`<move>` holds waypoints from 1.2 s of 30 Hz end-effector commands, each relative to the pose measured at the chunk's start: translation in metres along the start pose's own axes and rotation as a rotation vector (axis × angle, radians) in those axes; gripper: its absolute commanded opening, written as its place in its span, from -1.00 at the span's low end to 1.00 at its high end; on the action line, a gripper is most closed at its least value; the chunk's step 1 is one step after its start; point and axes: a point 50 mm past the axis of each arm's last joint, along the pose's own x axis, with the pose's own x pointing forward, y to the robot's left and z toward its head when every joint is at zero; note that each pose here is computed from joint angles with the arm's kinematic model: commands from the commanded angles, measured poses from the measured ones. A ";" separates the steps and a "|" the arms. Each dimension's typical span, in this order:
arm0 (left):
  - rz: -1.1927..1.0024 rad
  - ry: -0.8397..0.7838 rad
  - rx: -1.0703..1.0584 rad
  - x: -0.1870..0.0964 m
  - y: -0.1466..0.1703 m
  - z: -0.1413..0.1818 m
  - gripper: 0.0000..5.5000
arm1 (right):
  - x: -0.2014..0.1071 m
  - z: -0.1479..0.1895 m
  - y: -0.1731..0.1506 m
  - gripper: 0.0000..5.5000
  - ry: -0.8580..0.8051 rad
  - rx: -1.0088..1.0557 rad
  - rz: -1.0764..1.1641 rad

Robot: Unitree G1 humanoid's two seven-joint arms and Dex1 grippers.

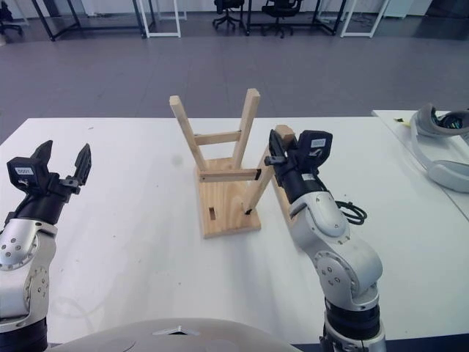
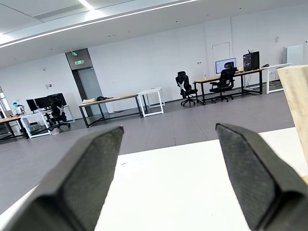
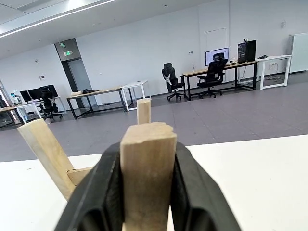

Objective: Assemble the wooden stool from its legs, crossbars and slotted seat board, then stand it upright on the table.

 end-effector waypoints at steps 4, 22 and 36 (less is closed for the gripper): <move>-0.008 -0.002 0.030 0.002 -0.002 0.001 0.29 | -0.013 -0.055 -0.028 -0.62 0.267 -0.178 -0.005; -0.026 0.004 0.050 0.006 -0.009 -0.001 0.29 | -0.017 -0.047 -0.037 -0.25 0.087 -0.141 -0.008; -0.021 -0.008 0.045 0.008 -0.012 -0.002 0.29 | 0.029 0.098 -0.030 0.15 -0.400 -0.199 0.202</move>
